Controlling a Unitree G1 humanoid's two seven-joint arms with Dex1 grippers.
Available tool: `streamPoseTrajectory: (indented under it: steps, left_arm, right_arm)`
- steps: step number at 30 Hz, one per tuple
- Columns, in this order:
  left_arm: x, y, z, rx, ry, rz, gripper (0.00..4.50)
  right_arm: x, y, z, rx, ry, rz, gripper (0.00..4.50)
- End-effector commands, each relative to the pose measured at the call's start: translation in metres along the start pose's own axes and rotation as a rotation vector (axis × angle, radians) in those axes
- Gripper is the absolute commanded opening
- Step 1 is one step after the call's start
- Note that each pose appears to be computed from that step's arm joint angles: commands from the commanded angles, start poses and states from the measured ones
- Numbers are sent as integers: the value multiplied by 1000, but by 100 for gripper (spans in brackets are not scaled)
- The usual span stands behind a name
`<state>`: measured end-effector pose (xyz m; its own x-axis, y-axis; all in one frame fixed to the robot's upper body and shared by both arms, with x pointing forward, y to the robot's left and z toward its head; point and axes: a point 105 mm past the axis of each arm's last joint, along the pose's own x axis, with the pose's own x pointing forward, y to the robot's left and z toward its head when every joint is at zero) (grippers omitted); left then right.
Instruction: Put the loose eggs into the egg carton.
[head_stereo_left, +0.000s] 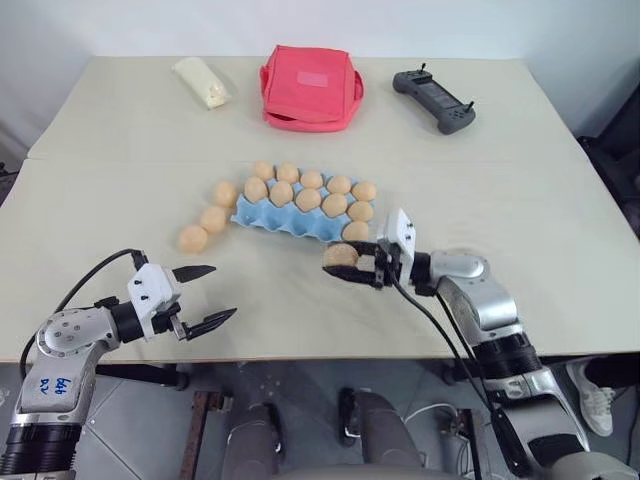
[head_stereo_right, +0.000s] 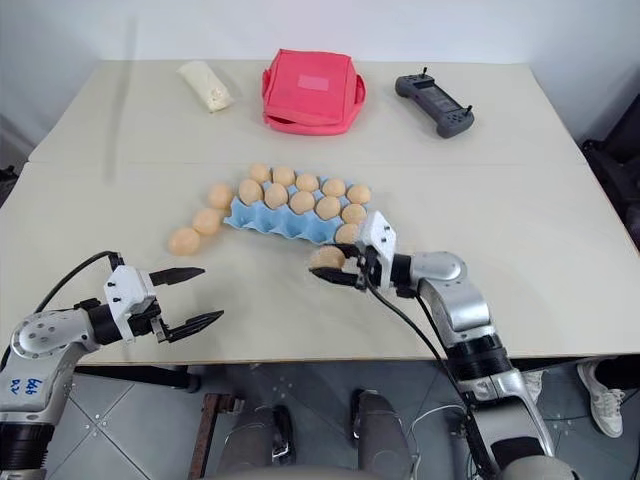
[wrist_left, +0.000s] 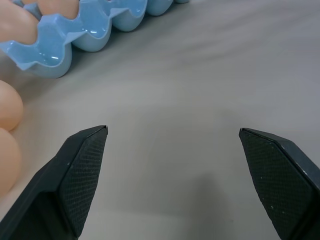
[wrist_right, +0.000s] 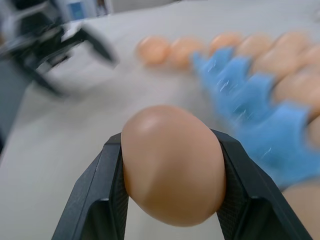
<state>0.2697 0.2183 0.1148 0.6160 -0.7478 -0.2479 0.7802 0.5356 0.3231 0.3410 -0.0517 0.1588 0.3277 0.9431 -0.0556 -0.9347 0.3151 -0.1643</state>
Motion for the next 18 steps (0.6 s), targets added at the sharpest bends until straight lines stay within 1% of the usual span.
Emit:
streamPoseTrajectory:
  steps: [1,3,5,7,8,10,13,14,18]
  left_arm:
    - [-3,1,8,25,-24,25,450]
    - [-3,2,8,23,-25,31,450]
    - [-3,2,9,24,-25,38,450]
    - [-5,3,9,26,-25,49,450]
    - [-6,4,10,27,-25,55,450]
    - [-9,5,10,25,-24,71,450]
    - [-16,12,9,10,-16,134,450]
    - [-20,17,9,2,-16,171,450]
    - [-42,31,14,-66,-52,308,450]
  right_arm:
    - [7,-24,19,-60,-21,-91,192]
    - [12,-33,22,-79,-23,-113,192]
    - [16,-41,19,-119,-5,-126,192]
    - [18,-45,15,-121,7,-128,192]
    - [19,-45,14,-117,8,-118,252]
    - [19,-45,17,-116,-10,-109,306]
    - [14,-42,25,-116,-47,-83,413]
    - [10,-41,27,-110,-64,-72,441]
    - [-17,-27,24,-150,-84,24,446]
